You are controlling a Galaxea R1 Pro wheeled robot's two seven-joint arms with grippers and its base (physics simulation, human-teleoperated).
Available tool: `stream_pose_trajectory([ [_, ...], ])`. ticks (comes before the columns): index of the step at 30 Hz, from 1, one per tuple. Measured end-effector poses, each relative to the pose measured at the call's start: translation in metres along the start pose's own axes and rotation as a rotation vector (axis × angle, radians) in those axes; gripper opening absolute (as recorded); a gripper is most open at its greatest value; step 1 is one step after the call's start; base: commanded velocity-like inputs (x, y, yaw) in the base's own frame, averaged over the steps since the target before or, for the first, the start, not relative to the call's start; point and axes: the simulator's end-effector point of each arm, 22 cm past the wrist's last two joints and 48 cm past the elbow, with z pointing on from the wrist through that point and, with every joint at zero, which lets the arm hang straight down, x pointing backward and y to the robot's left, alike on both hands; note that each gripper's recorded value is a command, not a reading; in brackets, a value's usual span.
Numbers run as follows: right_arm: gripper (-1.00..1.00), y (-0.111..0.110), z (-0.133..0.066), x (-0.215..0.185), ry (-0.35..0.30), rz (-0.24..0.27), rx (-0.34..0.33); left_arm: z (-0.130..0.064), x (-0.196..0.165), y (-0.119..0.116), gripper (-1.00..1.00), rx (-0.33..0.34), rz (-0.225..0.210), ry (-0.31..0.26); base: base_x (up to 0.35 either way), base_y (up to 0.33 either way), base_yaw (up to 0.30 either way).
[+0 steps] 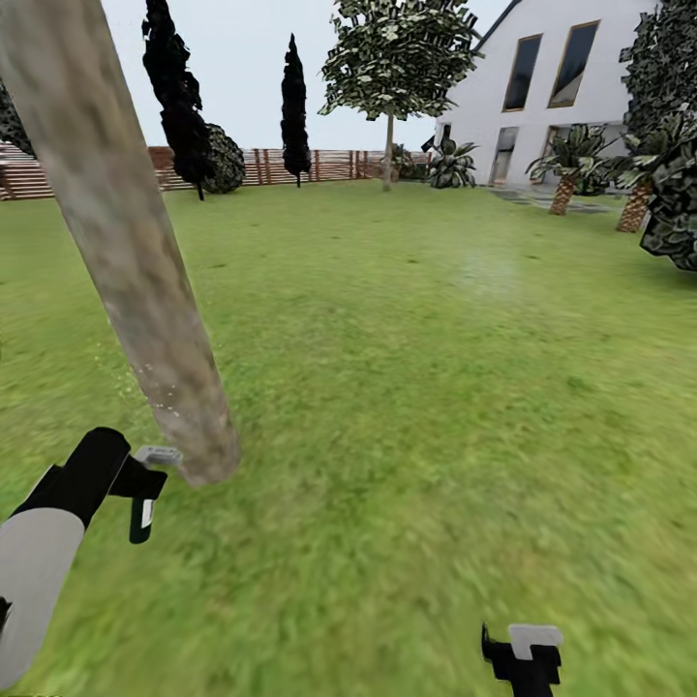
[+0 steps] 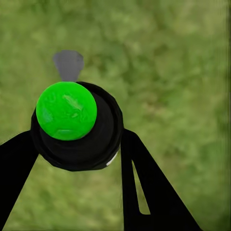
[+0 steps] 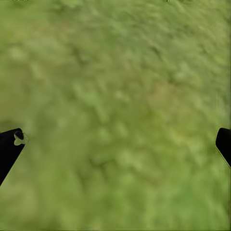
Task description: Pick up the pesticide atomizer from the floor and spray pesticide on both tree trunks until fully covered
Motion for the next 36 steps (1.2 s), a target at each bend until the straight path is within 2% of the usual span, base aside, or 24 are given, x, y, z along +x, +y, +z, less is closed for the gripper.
stream_pose_trajectory([
  [7, 1.00, 0.000, 0.000, 0.000, 0.000, 0.000, 0.000, 0.006, 0.011, 0.015, -1.00, -0.035, -0.049, 0.014, 0.205, -0.221, 0.268],
  [10, 1.00, 0.000, 0.000, 0.000, 0.000, 0.000, -0.001, 0.014, 0.017, -0.001, -1.00, -0.012, -0.044, 0.029, 0.238, -0.191, 0.080],
  [17, 1.00, 0.000, 0.000, 0.000, 0.000, 0.000, -0.002, 0.017, 0.020, -0.003, -1.00, -0.010, -0.039, 0.035, 0.207, -0.181, 0.011],
  [19, 1.00, 0.001, 0.000, 0.000, 0.000, 0.000, -0.003, 0.024, 0.030, -0.008, -1.00, 0.001, -0.040, 0.064, 0.029, -0.038, 0.180],
  [24, 1.00, 0.001, 0.000, 0.000, 0.001, 0.001, -0.002, 0.036, 0.038, -0.011, -1.00, 0.010, -0.003, 0.057, 0.004, -0.005, 0.264],
  [27, 1.00, 0.001, 0.000, 0.000, 0.000, 0.000, -0.002, 0.042, 0.046, -0.002, -1.00, -0.056, 0.005, 0.065, 0.000, 0.000, 0.277],
  [30, 1.00, 0.000, 0.000, 0.000, 0.000, 0.000, -0.002, 0.048, 0.044, -0.020, -1.00, -0.063, 0.020, 0.061, 0.011, -0.096, 0.180],
  [34, 1.00, 0.000, 0.000, 0.000, 0.000, 0.000, -0.002, 0.062, 0.052, -0.024, -1.00, -0.097, 0.069, 0.030, 0.127, -0.229, 0.026],
  [36, 1.00, 0.000, 0.000, 0.000, 0.000, 0.000, -0.002, 0.066, 0.054, -0.028, -1.00, -0.107, 0.076, 0.024, 0.174, -0.233, 0.003],
])
